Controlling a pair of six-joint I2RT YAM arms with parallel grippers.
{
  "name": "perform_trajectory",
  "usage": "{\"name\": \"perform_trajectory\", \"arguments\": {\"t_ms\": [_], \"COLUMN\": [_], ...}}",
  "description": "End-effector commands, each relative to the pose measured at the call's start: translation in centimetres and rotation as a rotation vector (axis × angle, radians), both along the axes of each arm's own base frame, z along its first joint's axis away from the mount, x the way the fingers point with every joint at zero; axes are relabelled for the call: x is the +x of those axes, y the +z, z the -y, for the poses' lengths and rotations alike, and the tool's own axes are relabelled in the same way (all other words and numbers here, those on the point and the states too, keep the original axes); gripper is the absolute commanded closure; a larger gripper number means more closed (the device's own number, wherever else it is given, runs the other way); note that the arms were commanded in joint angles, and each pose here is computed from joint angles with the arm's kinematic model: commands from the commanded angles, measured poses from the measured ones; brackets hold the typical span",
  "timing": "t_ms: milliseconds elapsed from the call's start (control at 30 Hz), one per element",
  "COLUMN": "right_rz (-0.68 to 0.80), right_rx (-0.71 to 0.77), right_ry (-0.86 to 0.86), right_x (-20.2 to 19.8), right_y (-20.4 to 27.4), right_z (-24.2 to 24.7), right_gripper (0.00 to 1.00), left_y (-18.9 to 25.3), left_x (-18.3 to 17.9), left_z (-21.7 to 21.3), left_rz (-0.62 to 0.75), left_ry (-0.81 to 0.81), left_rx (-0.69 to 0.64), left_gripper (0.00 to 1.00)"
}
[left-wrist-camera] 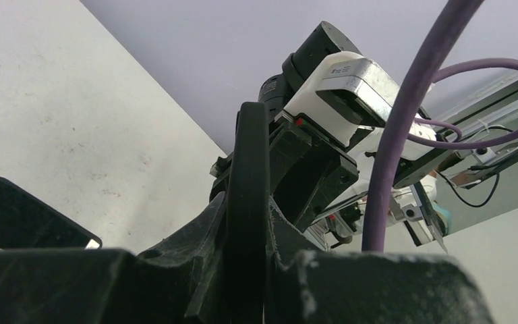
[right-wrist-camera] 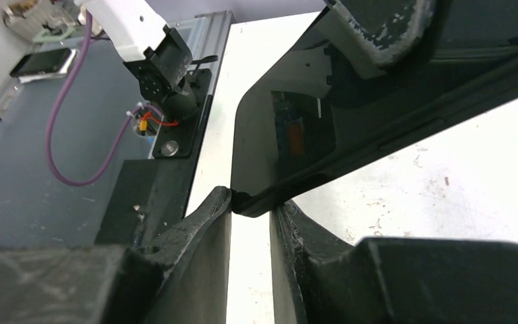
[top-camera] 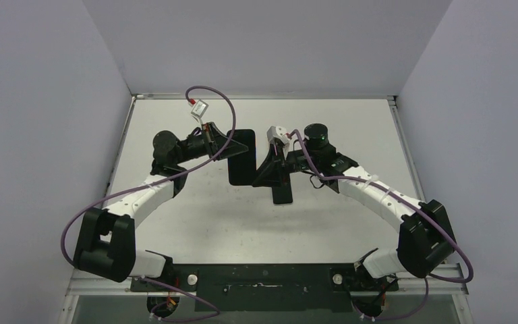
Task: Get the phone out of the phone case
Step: Remove the phone case from the phone.
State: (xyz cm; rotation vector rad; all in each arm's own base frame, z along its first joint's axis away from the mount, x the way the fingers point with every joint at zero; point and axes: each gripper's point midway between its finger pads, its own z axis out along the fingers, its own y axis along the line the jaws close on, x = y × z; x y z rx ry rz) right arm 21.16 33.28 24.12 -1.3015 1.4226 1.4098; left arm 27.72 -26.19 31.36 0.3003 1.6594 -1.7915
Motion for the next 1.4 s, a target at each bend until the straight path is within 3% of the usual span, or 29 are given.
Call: {"name": "perform_trajectory", "arguments": {"t_ms": [0, 233, 733, 1000, 1100, 1200, 1367], "right_rz": [0.279, 0.33, 0.461, 0.437, 0.367, 0.316, 0.235], "right_rx": [0.017, -0.026, -0.194, -0.134, -0.07, -0.024, -0.04], "right_ry": [0.04, 0.022, -0.059, -0.184, -0.233, -0.271, -0.352], "right_x": [1.0, 2.5, 6.2, 7.0, 6.0, 4.8, 3.5], "right_y": [0.8, 0.0, -2.5, -0.6, 0.6, 1.1, 1.1], "right_z": [-0.6, -0.9, -0.5, -0.3, -0.1, 0.6, 2.7], "right_gripper": [1.0, 1.0, 1.0, 1.0, 0.88, 0.69, 0.47], "left_y": [5.0, 5.6, 4.8, 4.8, 4.0, 3.1, 2.4], "left_x": [-0.8, -2.4, -3.7, -3.0, -1.6, -0.1, 2.1], "left_z": [0.1, 0.4, 0.9, 0.4, -0.1, -0.7, -2.4], "left_rz": [-0.035, -0.061, -0.08, -0.038, -0.037, -0.044, -0.069], "left_ry": [-0.041, -0.129, -0.185, -0.109, -0.019, 0.081, 0.249], "left_rx": [-0.142, -0.191, -0.151, -0.168, -0.175, -0.181, -0.215], "left_gripper": [1.0, 1.0, 1.0, 1.0, 1.0, 1.0, 1.0]}}
